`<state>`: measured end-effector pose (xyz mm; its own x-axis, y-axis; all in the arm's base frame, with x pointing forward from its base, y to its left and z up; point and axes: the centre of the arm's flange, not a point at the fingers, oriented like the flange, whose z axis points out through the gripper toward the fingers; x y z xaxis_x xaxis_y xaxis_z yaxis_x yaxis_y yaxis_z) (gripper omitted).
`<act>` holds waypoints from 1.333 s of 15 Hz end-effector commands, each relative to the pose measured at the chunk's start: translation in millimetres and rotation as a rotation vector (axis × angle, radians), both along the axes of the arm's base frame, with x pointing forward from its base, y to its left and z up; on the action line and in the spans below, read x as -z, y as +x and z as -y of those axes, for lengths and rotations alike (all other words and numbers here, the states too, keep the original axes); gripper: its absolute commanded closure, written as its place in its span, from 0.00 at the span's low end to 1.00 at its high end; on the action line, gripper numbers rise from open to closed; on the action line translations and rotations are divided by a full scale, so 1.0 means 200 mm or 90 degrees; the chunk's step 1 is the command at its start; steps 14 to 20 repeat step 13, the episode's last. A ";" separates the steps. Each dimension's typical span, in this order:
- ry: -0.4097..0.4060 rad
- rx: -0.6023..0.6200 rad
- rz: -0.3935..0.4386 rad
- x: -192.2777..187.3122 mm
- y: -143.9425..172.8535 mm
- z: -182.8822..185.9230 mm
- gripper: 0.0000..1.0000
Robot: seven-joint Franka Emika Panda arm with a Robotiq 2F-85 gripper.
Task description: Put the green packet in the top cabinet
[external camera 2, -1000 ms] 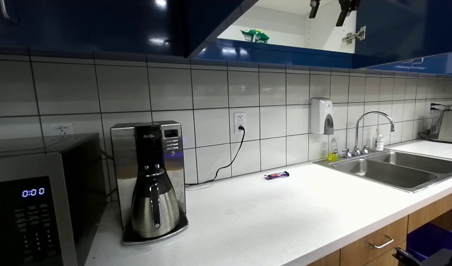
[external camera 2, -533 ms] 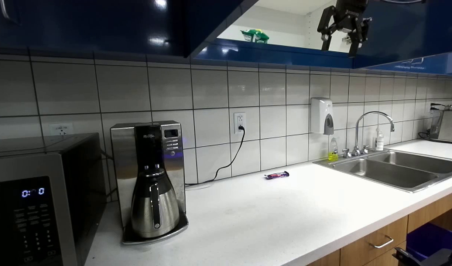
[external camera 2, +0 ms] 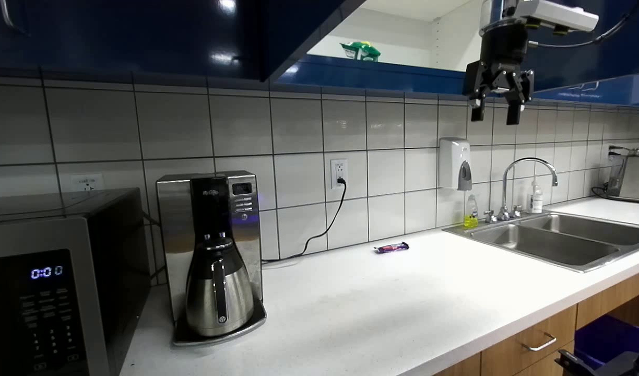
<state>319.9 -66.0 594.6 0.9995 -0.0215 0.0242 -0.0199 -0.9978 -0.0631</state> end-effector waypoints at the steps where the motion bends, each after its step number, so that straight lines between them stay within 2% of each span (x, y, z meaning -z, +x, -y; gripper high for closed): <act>1: -0.031 -0.033 -0.007 0.16 -0.06 0.01 0.00; 6: -0.050 -0.052 -0.036 0.31 -0.06 0.02 0.00; 7: -0.034 -0.033 -0.046 0.27 -0.02 0.01 0.00; 20: -0.035 -0.037 -0.053 0.30 -0.02 0.00 0.00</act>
